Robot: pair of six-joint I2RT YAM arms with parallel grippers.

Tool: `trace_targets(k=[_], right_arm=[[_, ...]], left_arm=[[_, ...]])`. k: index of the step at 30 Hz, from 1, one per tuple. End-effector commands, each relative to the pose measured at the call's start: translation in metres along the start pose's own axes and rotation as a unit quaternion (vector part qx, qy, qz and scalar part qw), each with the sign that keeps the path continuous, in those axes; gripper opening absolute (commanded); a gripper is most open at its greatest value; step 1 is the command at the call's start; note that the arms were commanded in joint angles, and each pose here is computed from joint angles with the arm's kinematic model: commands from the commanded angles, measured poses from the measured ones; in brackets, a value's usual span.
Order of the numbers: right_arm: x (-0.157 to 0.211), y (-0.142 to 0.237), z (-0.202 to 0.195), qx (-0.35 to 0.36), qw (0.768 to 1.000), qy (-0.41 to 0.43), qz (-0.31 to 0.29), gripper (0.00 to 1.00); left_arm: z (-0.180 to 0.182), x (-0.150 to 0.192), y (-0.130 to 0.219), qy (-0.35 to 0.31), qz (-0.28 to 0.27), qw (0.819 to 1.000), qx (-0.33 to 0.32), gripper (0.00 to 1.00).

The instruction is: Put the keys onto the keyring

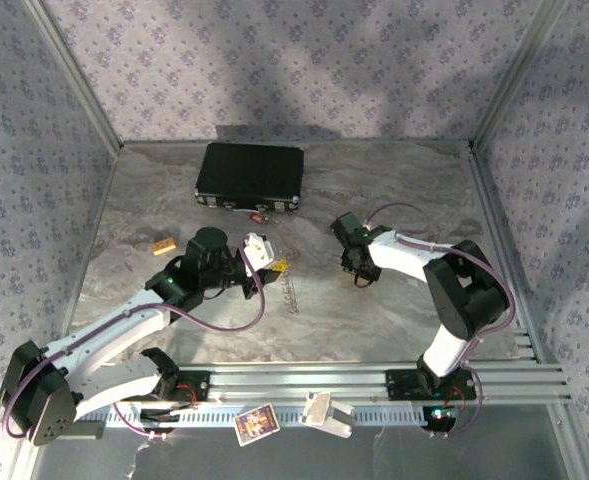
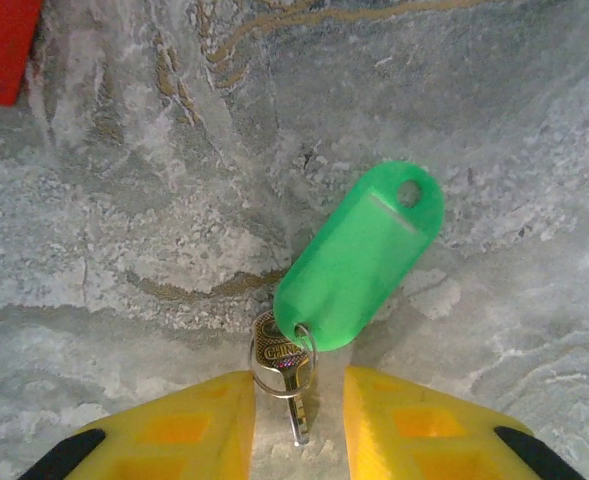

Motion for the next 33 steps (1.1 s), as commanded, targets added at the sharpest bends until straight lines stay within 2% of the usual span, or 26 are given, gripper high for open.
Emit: trace_targets(k=[1,5,15,26,28,29,33], right_arm=[[-0.005,-0.001,0.003,0.006,1.0,0.006,-0.002,0.25],[-0.007,0.002,0.002,0.011,1.0,0.015,-0.007,0.14],[-0.004,0.023,-0.007,0.017,0.998,0.064,-0.016,0.01],[0.014,0.043,-0.027,-0.011,0.996,0.088,0.016,0.0],[0.01,0.042,-0.028,-0.021,0.996,0.088,0.016,0.15],[0.005,0.043,-0.027,-0.032,0.995,0.092,0.014,0.2],[-0.01,0.042,-0.028,-0.036,0.991,0.13,0.007,0.29]], left_arm=[[-0.008,-0.011,0.005,-0.02,-0.023,0.999,0.022,0.0],[-0.008,-0.01,0.005,-0.02,-0.022,0.999,0.022,0.0],[-0.009,-0.009,0.004,-0.02,-0.021,0.999,0.023,0.0],[-0.009,-0.009,0.003,-0.018,-0.02,0.999,0.026,0.0],[-0.009,-0.009,0.002,-0.018,-0.02,0.999,0.026,0.0],[-0.009,-0.009,0.003,-0.018,-0.021,0.999,0.027,0.0],[-0.009,-0.009,0.002,-0.017,-0.021,0.999,0.027,0.0]])
Point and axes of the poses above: each hand's point on the last joint's axis, 136 mm out from that joint toward the fingers, its own y axis back along the fingers, its own z axis along the line the jaws close on, x = y × z, the point moved 7 cm from there along y, back along the fingers, and after that the axes turned 9 degrees about y, right-handed, at the moved point
